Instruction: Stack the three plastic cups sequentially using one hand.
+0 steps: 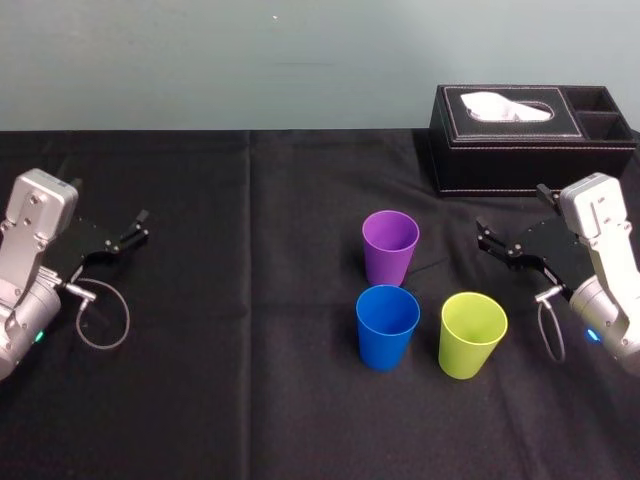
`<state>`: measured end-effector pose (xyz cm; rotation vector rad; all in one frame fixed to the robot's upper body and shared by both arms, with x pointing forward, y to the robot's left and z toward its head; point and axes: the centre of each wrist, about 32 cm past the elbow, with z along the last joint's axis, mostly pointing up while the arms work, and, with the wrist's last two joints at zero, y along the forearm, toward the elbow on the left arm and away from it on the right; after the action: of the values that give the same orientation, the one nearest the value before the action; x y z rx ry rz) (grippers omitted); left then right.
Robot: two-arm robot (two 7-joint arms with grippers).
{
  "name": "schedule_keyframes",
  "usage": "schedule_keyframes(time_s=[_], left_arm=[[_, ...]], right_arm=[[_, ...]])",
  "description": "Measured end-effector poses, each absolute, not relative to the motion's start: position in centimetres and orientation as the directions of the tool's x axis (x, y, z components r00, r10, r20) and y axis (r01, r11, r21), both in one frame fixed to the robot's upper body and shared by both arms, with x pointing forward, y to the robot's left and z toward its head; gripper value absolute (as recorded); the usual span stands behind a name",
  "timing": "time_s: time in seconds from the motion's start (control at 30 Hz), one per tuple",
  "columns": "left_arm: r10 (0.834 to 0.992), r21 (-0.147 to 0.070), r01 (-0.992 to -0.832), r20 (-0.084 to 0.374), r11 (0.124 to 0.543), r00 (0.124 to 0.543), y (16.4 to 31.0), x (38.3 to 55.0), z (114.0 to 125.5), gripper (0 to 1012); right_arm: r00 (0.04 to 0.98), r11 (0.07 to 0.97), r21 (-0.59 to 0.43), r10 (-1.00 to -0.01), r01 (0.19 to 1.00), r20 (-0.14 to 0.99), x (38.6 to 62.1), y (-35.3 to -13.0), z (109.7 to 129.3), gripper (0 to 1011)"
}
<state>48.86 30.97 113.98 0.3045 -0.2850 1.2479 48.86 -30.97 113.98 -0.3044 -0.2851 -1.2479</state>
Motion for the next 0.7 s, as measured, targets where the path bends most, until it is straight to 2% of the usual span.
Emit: schedule_keyframes(time_s=[0.7], left_arm=[[0.880,0.070,-0.955,0.374,0.287,0.292,30.97,48.86,113.98,1011]], right_arm=[[0.292,0.287,-0.070,-0.880,0.955,0.374,48.86,-30.97,113.98,1003]])
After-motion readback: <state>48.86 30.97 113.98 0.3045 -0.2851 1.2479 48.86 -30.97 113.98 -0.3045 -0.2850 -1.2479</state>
